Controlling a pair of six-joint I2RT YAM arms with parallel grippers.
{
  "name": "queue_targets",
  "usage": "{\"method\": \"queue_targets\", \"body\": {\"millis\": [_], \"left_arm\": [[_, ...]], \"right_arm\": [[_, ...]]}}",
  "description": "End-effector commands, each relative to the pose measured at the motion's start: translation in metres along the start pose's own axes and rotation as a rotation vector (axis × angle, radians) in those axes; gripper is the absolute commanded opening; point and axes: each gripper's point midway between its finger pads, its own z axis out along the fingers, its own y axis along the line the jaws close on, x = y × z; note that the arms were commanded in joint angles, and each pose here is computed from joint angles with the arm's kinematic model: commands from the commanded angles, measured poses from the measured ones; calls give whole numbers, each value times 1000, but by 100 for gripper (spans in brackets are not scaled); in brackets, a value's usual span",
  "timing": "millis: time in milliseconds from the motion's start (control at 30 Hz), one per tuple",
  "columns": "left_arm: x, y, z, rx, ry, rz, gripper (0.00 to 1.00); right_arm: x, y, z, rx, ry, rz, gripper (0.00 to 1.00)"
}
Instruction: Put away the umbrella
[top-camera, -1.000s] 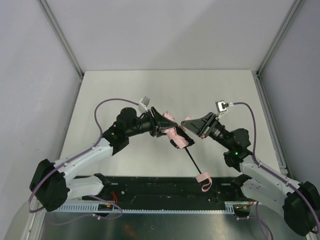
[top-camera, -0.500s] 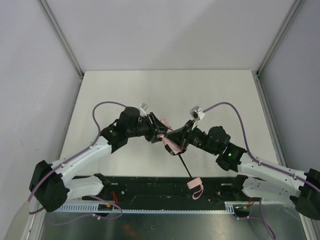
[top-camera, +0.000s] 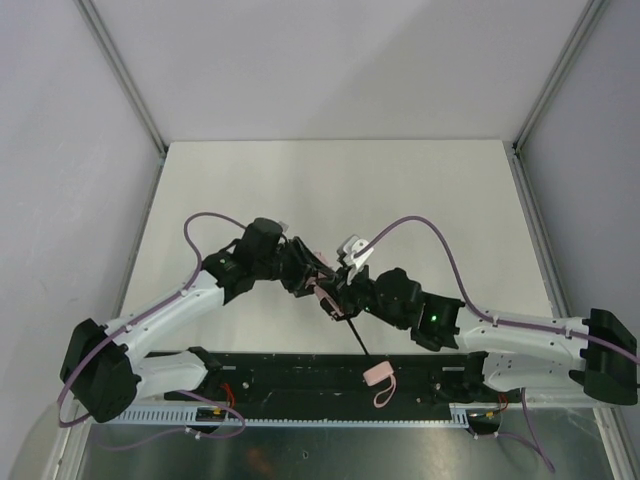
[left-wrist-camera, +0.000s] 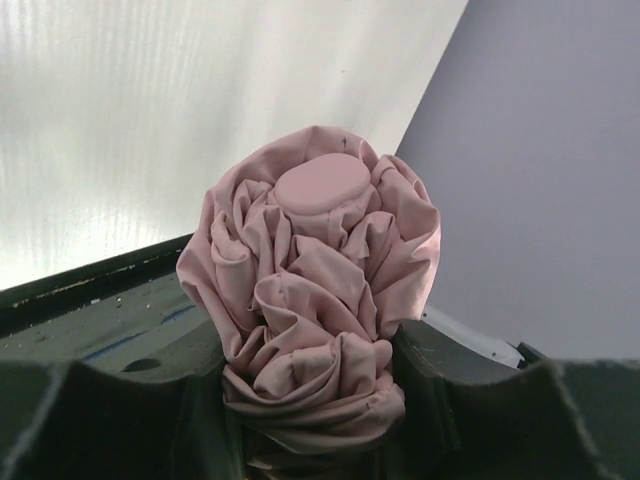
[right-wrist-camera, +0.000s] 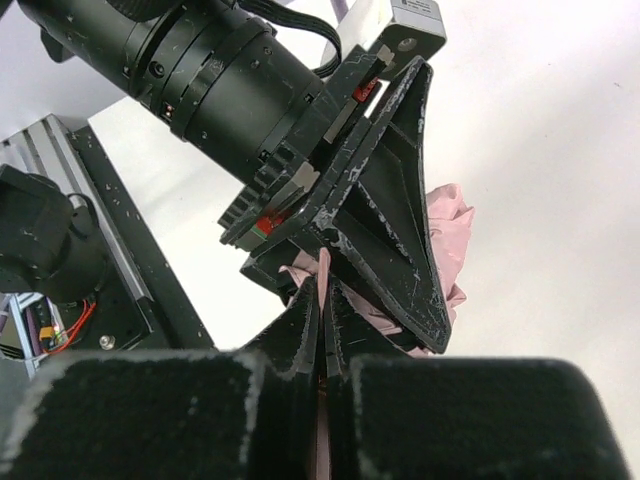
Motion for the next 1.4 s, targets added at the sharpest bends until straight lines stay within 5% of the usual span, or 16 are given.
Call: {"method": "queue_targets", "body": {"millis": [0, 400, 567, 767, 967, 1100, 1233, 1367], "left_arm": [[4, -64, -13, 183, 31, -49, 0], [-17, -74, -19, 205, -12, -116, 0], [-40, -82, -28, 232, -179, 74, 0], [-89, -86, -47, 162, -497, 474, 0], [-127, -103, -92, 77, -863, 837, 0], [-117, -132, -125, 249, -1090, 1048, 0], [-98, -135, -114, 305, -1118, 1273, 0], [-86, -108, -72, 252, -1054, 1343, 0]], "right_arm": [[-15, 54, 6, -185, -58, 40, 5], [35, 51, 1, -143, 85, 24, 26], [-49, 104, -34, -400, 4, 148, 47], [-135, 136, -86, -614, -84, 256, 66], [-142, 45, -86, -194, -109, 297, 73], [-118, -18, -84, 51, -42, 319, 73], [-105, -39, -84, 115, -7, 331, 73], [-100, -42, -85, 122, -9, 338, 73]]}}
